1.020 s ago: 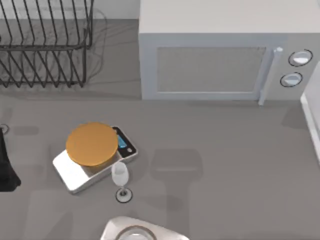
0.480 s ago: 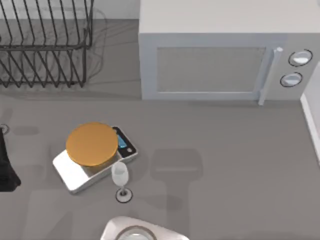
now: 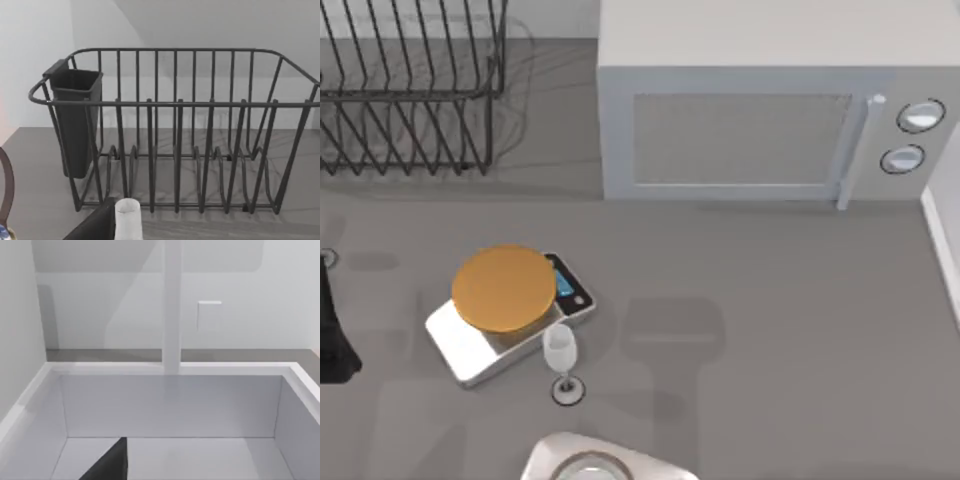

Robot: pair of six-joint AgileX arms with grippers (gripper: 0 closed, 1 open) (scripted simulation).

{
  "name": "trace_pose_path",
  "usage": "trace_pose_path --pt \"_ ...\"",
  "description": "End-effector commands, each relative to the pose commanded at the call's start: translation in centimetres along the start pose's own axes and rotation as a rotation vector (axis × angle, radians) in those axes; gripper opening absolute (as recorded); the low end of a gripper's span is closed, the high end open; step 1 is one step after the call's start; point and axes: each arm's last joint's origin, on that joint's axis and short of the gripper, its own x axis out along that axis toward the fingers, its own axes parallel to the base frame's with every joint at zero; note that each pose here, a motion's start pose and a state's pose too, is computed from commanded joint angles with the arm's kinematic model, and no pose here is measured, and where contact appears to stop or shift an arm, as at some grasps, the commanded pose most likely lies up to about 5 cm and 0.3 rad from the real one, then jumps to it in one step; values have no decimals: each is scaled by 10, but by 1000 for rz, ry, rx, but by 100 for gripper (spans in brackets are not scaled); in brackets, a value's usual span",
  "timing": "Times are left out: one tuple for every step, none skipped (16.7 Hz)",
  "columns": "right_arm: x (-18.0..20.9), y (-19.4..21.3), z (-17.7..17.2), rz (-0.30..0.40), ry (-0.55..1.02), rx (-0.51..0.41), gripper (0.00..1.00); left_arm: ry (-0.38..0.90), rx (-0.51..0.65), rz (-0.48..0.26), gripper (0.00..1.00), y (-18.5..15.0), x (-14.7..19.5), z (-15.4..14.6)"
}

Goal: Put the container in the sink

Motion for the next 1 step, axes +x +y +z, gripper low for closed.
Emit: trace_pose_path --pt "0 0 0 0 0 0 100 0 0 0 100 0 0 0"
